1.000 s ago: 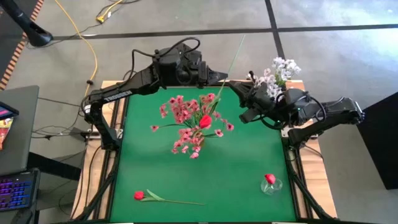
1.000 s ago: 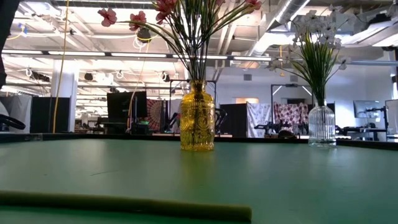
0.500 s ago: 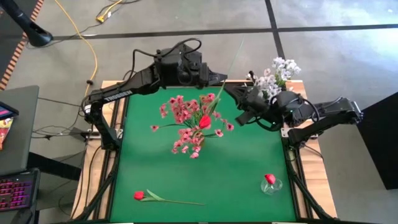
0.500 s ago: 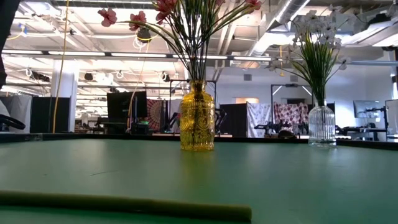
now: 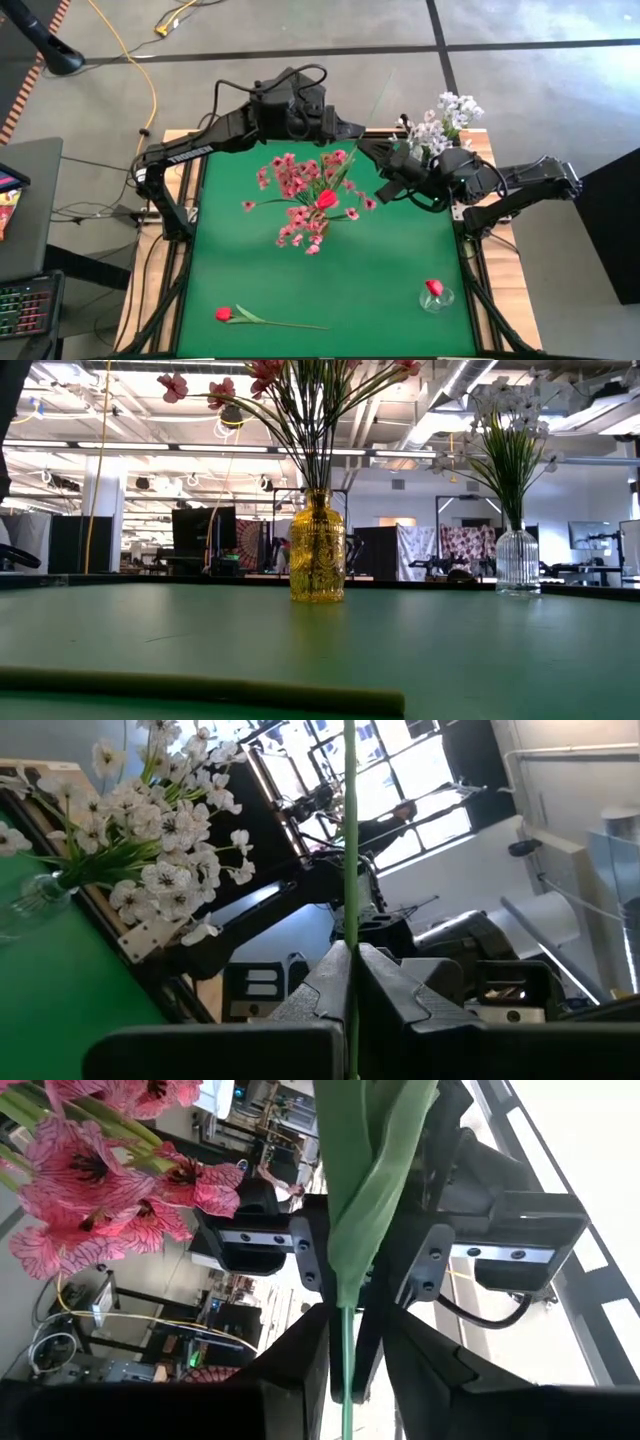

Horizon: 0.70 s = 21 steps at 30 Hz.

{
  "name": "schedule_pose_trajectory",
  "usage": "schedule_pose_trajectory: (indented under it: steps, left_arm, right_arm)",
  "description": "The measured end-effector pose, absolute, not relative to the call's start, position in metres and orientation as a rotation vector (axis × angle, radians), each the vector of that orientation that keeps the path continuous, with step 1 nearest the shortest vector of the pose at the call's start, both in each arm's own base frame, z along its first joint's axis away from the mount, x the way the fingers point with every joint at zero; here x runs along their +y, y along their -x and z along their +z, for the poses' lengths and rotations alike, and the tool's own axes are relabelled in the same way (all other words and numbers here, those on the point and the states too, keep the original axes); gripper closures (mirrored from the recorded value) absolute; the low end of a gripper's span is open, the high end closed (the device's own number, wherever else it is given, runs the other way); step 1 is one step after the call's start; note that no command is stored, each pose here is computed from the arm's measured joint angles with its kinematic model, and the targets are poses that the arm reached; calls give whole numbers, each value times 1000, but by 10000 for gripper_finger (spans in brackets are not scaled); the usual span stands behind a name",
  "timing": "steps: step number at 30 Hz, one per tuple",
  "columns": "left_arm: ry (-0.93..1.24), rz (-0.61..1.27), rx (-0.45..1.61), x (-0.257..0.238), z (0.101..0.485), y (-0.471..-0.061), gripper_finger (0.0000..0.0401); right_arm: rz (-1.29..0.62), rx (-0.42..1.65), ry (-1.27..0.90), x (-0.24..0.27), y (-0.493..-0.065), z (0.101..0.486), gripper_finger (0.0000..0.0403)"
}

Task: Sort flowers into vase by color
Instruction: Put the red flower into the bottom transparent vase

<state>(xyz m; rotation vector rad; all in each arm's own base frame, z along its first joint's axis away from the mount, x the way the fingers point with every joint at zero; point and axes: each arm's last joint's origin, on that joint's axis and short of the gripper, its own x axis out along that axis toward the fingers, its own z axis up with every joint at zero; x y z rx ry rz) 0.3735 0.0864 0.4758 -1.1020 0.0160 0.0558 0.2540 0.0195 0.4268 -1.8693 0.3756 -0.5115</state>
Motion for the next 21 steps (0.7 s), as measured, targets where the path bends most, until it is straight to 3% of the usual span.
schedule_pose_trajectory:
  steps: [10, 21]
  left_arm:
    - [1102, 38, 28, 86, 476, -374, 401]
    - [1069, 39, 32, 86, 475, -374, 401]
  right_arm:
    - [-522, 393, 1862, 15, -254, 427, 286]
    - [-523, 371, 1829, 15, -254, 427, 376]
